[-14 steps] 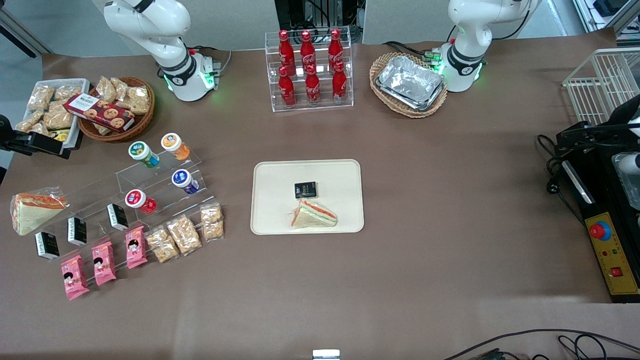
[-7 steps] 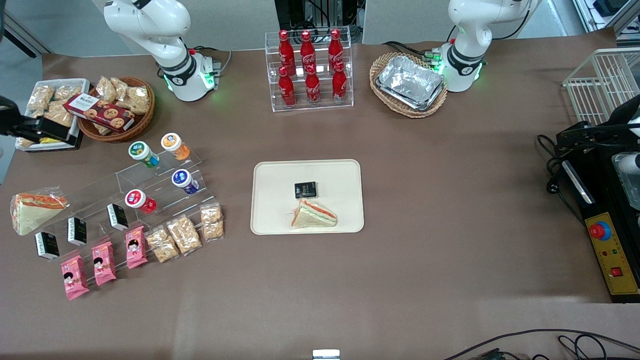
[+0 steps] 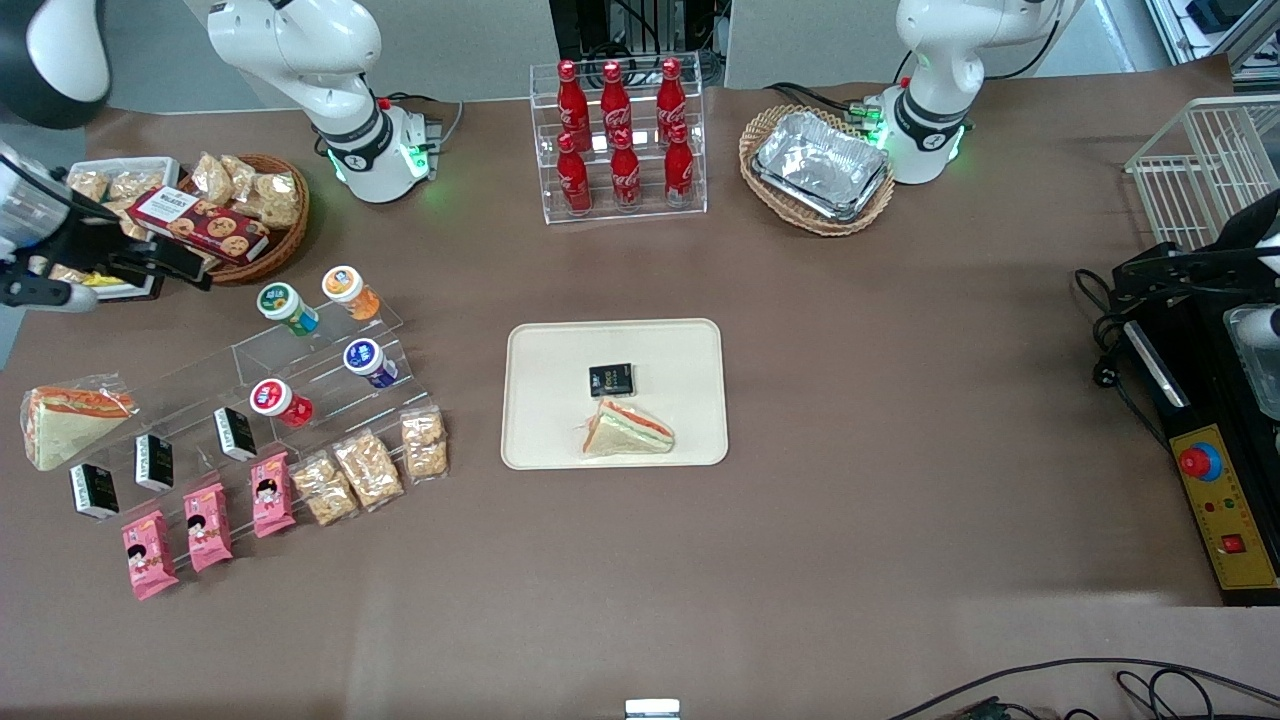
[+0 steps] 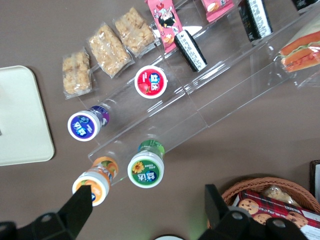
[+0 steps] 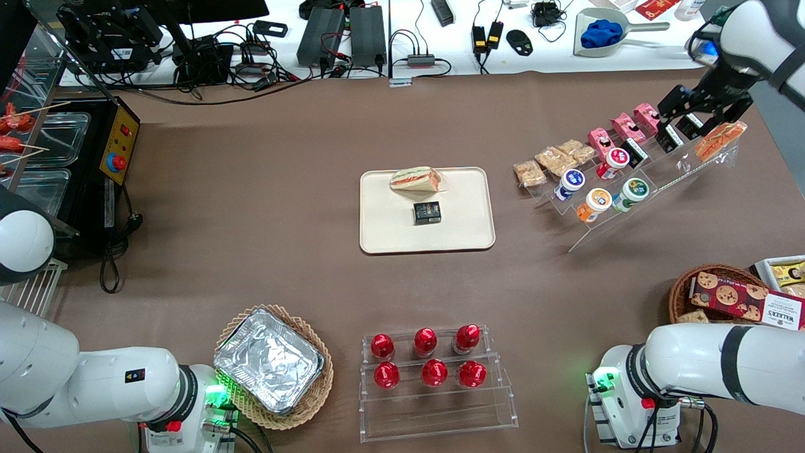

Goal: Place green gum on tray
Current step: 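Move the right gripper toward the green-lidded gum bottle on the stand, then lower the right gripper around the green gum bottle and close it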

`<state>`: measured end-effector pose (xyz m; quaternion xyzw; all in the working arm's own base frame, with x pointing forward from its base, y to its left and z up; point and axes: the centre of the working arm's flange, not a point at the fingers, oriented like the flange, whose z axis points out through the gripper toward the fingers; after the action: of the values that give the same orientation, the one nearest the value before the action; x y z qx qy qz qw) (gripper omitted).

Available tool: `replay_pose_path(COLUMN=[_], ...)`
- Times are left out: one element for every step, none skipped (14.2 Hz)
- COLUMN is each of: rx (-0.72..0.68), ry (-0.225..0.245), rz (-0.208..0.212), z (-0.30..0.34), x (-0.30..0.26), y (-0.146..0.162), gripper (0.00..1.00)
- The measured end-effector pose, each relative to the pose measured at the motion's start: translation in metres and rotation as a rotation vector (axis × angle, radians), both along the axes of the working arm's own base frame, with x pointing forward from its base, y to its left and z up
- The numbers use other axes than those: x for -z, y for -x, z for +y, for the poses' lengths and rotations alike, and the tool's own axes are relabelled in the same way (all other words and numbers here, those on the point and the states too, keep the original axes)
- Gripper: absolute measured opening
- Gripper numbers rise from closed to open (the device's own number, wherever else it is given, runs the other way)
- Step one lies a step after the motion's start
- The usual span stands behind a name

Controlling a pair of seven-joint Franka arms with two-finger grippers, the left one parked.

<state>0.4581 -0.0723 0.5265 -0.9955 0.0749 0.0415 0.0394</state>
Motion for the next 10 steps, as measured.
replay_pose_path(rx=[-0.001,-0.003,-0.007,-0.014,-0.021,-0.027,-0.029,-0.030,-0.030,-0.031], ry=[0.000,0.000,0.001,0.002,0.004,0.004,0.005,0.006,0.007,0.009], rz=[0.003,0.004,0.003,0.004,0.004,0.008,0.008,0.007,0.002,-0.005], z=[0.001,0.003,0.006,0.011,0.015,0.018,0.020,0.021,0.022,0.024], x=[0.011,0.023,0.035,0.046,0.056,0.064,0.072,0.080,0.088,0.097], y=[0.002,0.004,0.007,0.009,0.011,0.013,0.015,0.017,0.019,0.021], gripper=[1.00,1.00,1.00,1.00,1.00,1.00,1.00,1.00,1.00,1.00])
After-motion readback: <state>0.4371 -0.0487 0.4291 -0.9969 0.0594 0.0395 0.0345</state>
